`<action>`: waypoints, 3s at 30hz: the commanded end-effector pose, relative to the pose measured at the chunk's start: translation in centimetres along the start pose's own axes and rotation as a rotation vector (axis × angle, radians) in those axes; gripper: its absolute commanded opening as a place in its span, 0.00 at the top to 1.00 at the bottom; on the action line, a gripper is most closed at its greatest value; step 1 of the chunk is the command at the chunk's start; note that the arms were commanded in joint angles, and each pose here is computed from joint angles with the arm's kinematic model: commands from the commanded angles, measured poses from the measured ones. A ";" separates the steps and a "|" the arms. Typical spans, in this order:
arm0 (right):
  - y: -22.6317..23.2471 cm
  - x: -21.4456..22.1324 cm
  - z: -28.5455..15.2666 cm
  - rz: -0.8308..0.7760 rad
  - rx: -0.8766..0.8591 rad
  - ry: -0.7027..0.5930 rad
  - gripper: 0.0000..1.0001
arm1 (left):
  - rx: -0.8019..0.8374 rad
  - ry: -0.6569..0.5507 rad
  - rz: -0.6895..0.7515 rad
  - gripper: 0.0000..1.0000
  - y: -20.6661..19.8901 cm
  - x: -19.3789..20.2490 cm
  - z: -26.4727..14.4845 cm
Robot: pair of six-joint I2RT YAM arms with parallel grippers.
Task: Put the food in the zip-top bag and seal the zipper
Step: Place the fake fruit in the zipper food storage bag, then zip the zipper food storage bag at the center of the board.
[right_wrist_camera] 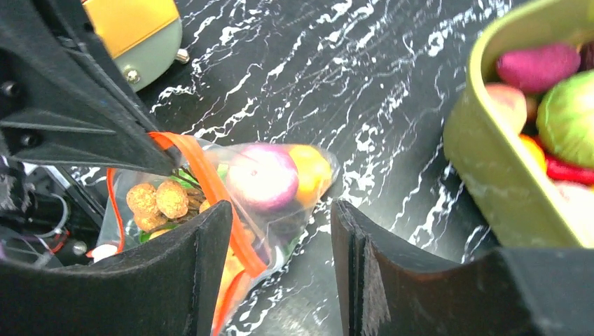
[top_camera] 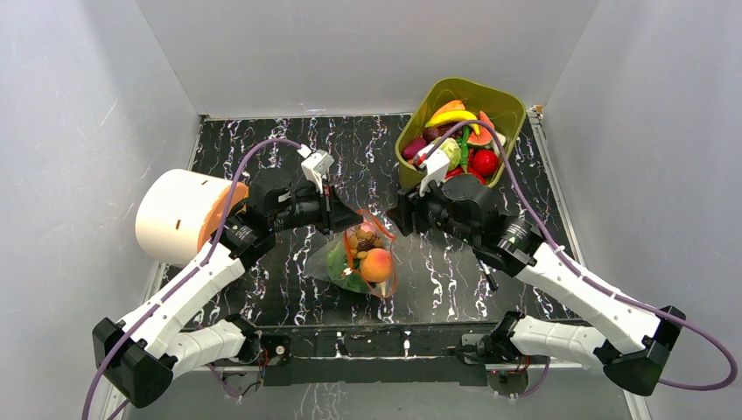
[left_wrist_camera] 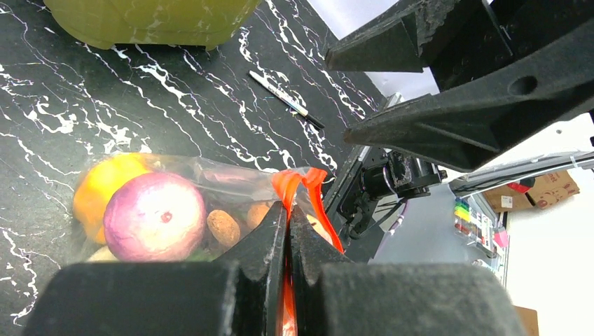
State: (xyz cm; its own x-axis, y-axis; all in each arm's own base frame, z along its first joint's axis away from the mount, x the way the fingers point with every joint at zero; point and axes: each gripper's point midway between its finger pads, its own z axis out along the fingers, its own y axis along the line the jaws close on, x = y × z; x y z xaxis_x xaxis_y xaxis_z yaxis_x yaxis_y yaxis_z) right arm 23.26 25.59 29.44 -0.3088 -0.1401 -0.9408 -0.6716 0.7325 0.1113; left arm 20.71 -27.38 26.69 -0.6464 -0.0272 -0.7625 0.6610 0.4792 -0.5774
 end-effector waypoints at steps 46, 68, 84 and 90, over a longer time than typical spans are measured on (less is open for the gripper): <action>-1.7 1.7 1.4 0.401 -0.008 0.133 1.00 | 0.125 0.003 0.774 0.49 -1.7 2.9 -6.6; -4.0 2.5 2.1 0.497 0.017 0.136 1.00 | 0.319 -0.022 0.812 0.48 -0.9 7.3 -3.7; -4.6 2.7 2.4 0.508 0.028 0.128 1.00 | 0.194 -0.124 0.757 0.44 0.5 7.6 -1.0; -5.0 2.7 2.4 0.509 0.036 0.129 1.00 | 0.209 -0.137 0.774 0.43 0.3 7.8 -0.6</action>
State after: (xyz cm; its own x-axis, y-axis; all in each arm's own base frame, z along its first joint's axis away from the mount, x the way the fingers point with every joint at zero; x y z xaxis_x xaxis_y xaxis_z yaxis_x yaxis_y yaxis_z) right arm 26.29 22.92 23.48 -0.7242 0.1112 -0.6805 -0.3670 0.7734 0.5169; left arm 15.22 -26.23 18.94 -0.0066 0.1920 -0.9814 0.9721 0.2313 0.0387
